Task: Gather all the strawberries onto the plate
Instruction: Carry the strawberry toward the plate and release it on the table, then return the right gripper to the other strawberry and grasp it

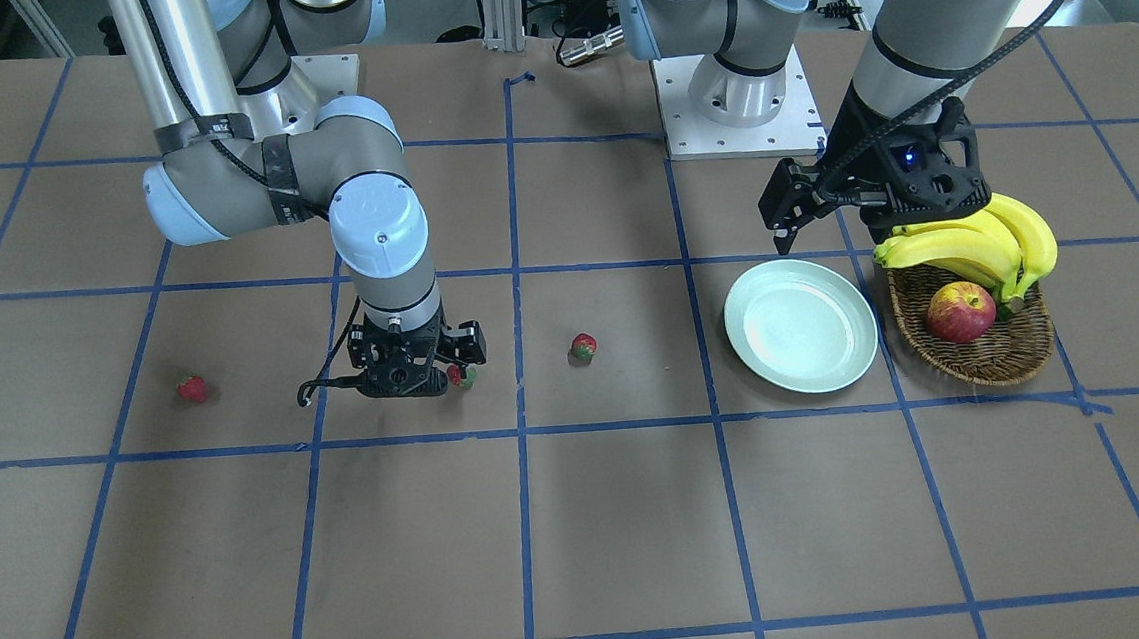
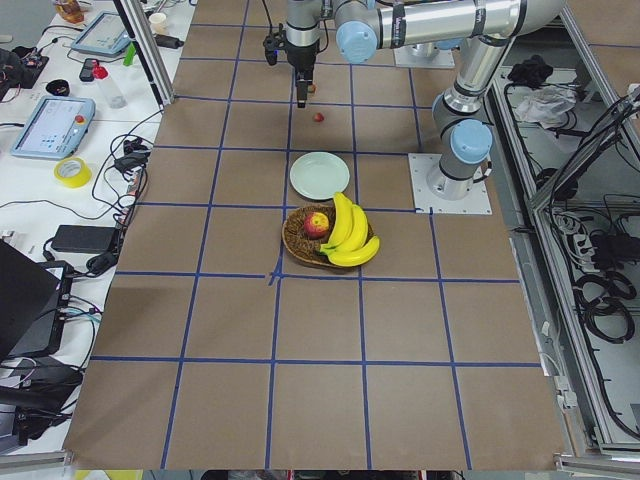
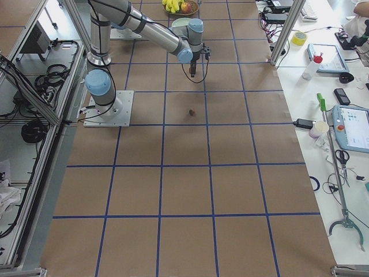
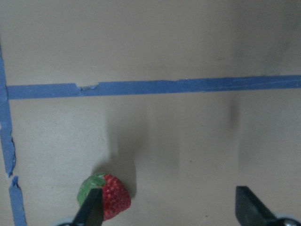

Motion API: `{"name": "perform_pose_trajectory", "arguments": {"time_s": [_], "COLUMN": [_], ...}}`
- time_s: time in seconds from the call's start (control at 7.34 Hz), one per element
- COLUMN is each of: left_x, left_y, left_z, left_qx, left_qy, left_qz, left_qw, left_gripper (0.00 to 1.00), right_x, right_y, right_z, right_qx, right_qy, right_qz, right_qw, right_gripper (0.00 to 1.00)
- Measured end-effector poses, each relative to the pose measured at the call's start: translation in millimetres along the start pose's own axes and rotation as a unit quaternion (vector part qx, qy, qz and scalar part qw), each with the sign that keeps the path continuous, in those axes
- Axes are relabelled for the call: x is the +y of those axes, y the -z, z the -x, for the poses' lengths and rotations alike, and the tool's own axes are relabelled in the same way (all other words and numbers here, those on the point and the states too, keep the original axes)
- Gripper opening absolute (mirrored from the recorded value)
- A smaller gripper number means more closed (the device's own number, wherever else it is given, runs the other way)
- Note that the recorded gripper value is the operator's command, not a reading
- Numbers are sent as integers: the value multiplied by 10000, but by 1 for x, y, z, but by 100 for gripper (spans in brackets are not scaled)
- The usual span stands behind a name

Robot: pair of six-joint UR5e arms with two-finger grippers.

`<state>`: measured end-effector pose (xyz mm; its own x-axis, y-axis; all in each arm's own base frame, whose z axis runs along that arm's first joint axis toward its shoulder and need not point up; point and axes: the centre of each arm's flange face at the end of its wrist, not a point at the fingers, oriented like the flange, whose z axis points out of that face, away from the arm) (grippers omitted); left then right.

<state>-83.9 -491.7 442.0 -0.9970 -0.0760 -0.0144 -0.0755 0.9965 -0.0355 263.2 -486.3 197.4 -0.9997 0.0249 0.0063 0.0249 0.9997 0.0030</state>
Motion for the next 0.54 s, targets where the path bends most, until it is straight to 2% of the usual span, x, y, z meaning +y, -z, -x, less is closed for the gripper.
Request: {"name": "perform_pose_trajectory", "arguments": {"time_s": [0.14, 0.41, 0.54], "left_x": [2, 1, 1], "left_y": [-3, -4, -2], "left_z": [0, -1, -1], "left_qx": [14, 44, 35], "left_qy": [8, 62, 73], "left_qz": [26, 23, 7], "left_qw": [10000, 10000, 10000], "left_gripper": [100, 100, 100], "right_x": [-4, -2, 6], "right_y": [7, 3, -8], "right_z": [5, 8, 7], "right_qx": [-199, -363, -362], "right_qy": [13, 25, 0], "right_qz": [-49, 33, 175], "right_qw": [9998, 9993, 9992], "right_gripper": [100, 99, 83]}}
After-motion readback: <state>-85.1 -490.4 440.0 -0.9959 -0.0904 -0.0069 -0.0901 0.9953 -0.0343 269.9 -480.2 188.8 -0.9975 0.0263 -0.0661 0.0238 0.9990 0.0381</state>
